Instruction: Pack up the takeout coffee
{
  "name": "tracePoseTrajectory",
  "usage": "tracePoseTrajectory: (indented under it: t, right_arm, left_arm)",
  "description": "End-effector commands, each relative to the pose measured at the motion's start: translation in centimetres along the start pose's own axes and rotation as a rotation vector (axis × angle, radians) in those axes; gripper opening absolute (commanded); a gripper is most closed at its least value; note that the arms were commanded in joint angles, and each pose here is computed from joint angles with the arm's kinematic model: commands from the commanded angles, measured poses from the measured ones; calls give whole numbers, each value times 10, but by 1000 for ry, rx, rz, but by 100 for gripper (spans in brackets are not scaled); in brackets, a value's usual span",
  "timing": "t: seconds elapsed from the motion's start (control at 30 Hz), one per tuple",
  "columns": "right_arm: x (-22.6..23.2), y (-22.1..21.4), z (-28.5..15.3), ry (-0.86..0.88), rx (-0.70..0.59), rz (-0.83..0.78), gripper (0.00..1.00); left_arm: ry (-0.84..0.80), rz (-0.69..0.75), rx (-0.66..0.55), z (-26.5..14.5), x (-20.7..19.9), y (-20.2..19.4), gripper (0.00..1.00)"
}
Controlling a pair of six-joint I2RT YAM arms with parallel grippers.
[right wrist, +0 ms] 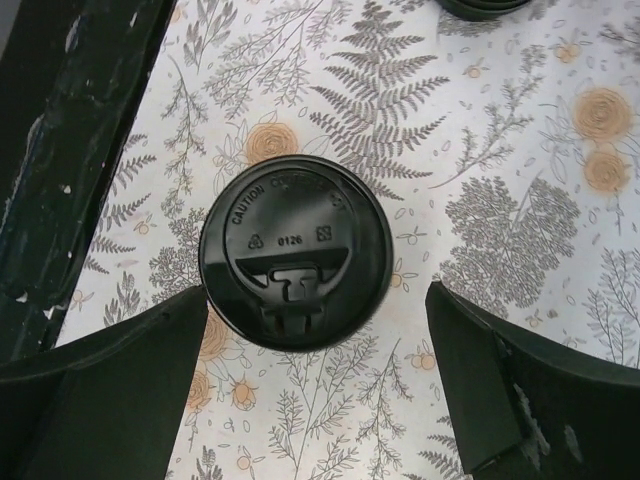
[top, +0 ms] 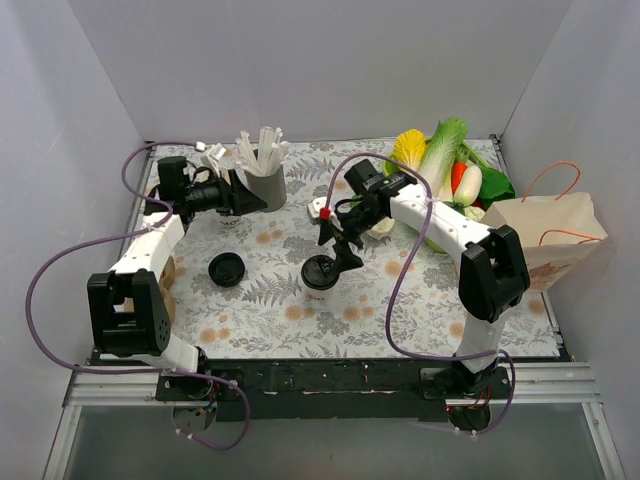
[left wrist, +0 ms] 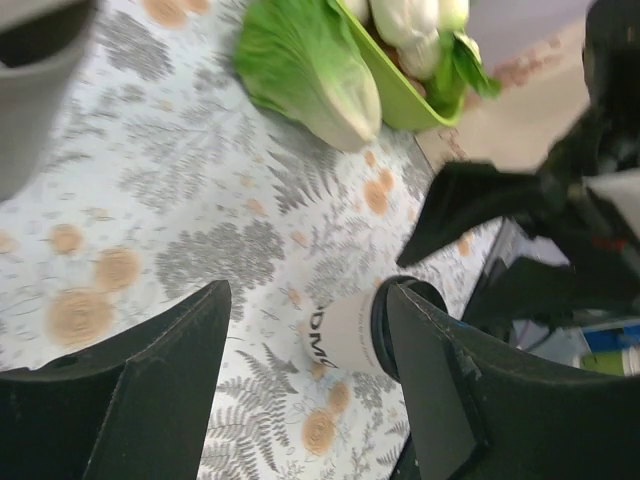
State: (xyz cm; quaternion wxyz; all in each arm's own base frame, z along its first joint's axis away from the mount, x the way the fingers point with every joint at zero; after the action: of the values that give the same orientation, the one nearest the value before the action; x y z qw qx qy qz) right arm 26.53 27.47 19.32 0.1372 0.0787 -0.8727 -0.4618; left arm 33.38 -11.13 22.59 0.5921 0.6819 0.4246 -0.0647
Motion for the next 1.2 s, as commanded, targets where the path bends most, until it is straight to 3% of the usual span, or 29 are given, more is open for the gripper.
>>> tracePoseTrajectory:
  t: [0.0,0.63,0.9,1.17]
  right_arm:
    - [11,11,8,5,101,-163,98]
    - [19,6,29,-9,181,-206,94]
    - [15,5,26,-47,202,-221,83]
    - [2,19,13,-141,170,-200,79]
  left_arm:
    - [71,69,-135,-27,-5,35,64]
    - [54,36,-122,-31,-15,9,64]
    - [50,22,-121,-29,-12,10,64]
    - [45,18,-121,-28,-11,13,64]
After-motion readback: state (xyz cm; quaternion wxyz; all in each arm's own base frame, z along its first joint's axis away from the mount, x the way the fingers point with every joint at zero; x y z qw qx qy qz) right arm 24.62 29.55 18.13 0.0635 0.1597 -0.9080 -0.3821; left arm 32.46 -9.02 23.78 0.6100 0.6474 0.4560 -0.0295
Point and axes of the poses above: each gripper's point midway between its finger pads, its own z axis out along the fingers, its own x axis along the line the jaws close on, y = z × x, the point moved 6 cm from there along -z, back along the fingers, and after that the axes turned 5 degrees about z, right-handed, at the moved point
